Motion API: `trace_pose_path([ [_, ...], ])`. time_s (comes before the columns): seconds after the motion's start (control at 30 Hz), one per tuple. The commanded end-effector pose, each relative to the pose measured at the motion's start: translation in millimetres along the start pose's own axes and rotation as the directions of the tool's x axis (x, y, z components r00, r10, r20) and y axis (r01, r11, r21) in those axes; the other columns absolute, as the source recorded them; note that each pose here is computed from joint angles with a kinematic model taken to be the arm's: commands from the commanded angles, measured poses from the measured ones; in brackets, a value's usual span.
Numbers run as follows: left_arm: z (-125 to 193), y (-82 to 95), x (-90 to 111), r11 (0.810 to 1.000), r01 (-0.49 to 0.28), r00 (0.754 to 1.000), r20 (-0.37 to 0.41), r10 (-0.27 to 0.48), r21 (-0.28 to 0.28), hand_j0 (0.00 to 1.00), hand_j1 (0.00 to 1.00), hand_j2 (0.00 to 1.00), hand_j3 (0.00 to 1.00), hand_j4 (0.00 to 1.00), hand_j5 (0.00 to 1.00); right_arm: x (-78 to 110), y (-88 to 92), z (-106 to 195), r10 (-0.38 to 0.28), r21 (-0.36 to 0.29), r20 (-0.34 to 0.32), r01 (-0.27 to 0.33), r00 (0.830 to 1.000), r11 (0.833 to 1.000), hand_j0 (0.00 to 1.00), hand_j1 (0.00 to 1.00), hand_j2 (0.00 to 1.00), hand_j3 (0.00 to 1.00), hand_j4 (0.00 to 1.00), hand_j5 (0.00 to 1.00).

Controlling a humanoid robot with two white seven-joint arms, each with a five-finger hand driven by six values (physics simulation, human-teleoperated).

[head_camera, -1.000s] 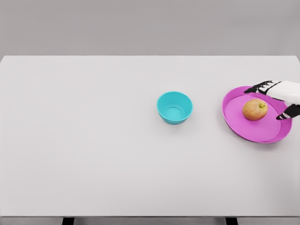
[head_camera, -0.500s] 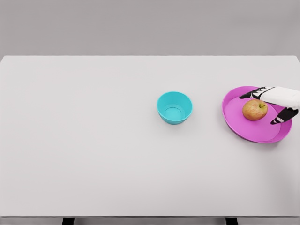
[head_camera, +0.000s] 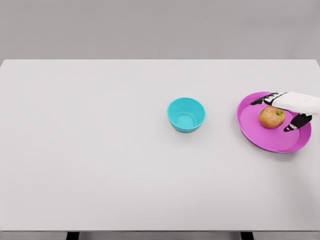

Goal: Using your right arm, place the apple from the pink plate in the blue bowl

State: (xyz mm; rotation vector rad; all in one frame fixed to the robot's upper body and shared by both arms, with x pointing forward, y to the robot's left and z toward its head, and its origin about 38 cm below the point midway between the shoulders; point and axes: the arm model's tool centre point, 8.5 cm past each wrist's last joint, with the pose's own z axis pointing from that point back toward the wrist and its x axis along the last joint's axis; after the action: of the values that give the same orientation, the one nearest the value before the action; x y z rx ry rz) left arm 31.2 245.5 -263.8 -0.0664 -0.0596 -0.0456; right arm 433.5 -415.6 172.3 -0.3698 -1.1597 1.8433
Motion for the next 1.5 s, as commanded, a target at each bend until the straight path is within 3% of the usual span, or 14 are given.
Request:
trace_pose_path([
  [0.0, 0.0, 0.0, 0.0, 1.0, 0.0, 1.0, 0.0, 0.0, 0.0, 1.0, 1.0, 1.0, 1.0, 1.0, 1.0, 0.3, 2.1, -1.1, -0.006, 0.005, 0.002, 0.006, 1.0, 1.0, 1.0, 1.0, 1.0, 1.0, 1.0, 1.0],
  [0.1, 0.0, 0.0, 0.0, 1.0, 0.0, 1.0, 0.0, 0.0, 0.0, 1.0, 1.0, 1.0, 1.0, 1.0, 1.0, 0.9, 3.8, -2.0, -0.006, 0.011, 0.004, 0.006, 1.0, 1.0, 0.98, 0.98, 0.98, 0.98, 0.98, 0.98],
  [0.2, 0.0, 0.0, 0.0, 1.0, 0.0, 1.0, 0.0, 0.0, 0.0, 1.0, 1.0, 1.0, 1.0, 1.0, 1.0, 0.4, 6.2, -2.7, -0.005, 0.02, 0.001, 0.005, 1.0, 1.0, 0.78, 0.78, 0.78, 0.78, 0.78, 0.78],
  [0.37, 0.0, 0.0, 0.0, 1.0, 0.0, 1.0, 0.0, 0.0, 0.0, 1.0, 1.0, 1.0, 1.0, 1.0, 1.0, 0.1, 6.8, -2.8, 0.002, 0.025, -0.002, -0.002, 1.0, 1.0, 0.59, 0.59, 0.59, 0.59, 0.59, 0.59],
  [0.57, 0.0, -0.1, 0.0, 1.0, 0.0, 1.0, 0.0, 0.0, -0.002, 1.0, 1.0, 1.0, 1.0, 1.0, 1.0, 0.8, 4.8, -2.3, 0.006, 0.022, -0.001, -0.006, 1.0, 1.0, 0.57, 0.57, 0.57, 0.57, 0.57, 0.57],
  [1.07, 0.0, 0.0, 0.0, 1.0, 0.0, 1.0, 0.0, 0.0, 0.0, 1.0, 1.0, 1.0, 1.0, 1.0, 1.0, 4.1, -24.5, 1.4, 0.045, -0.032, 0.004, -0.045, 0.999, 0.998, 0.57, 0.57, 0.57, 0.57, 0.57, 0.57],
  [1.47, 0.0, 0.0, 0.0, 1.0, 0.0, 1.0, 0.0, 0.0, 0.0, 1.0, 1.0, 1.0, 1.0, 1.0, 1.0, 36.4, -51.8, -5.0, 0.133, -0.083, 0.082, -0.126, 0.988, 0.989, 0.5, 0.5, 0.5, 0.5, 0.5, 0.5],
])
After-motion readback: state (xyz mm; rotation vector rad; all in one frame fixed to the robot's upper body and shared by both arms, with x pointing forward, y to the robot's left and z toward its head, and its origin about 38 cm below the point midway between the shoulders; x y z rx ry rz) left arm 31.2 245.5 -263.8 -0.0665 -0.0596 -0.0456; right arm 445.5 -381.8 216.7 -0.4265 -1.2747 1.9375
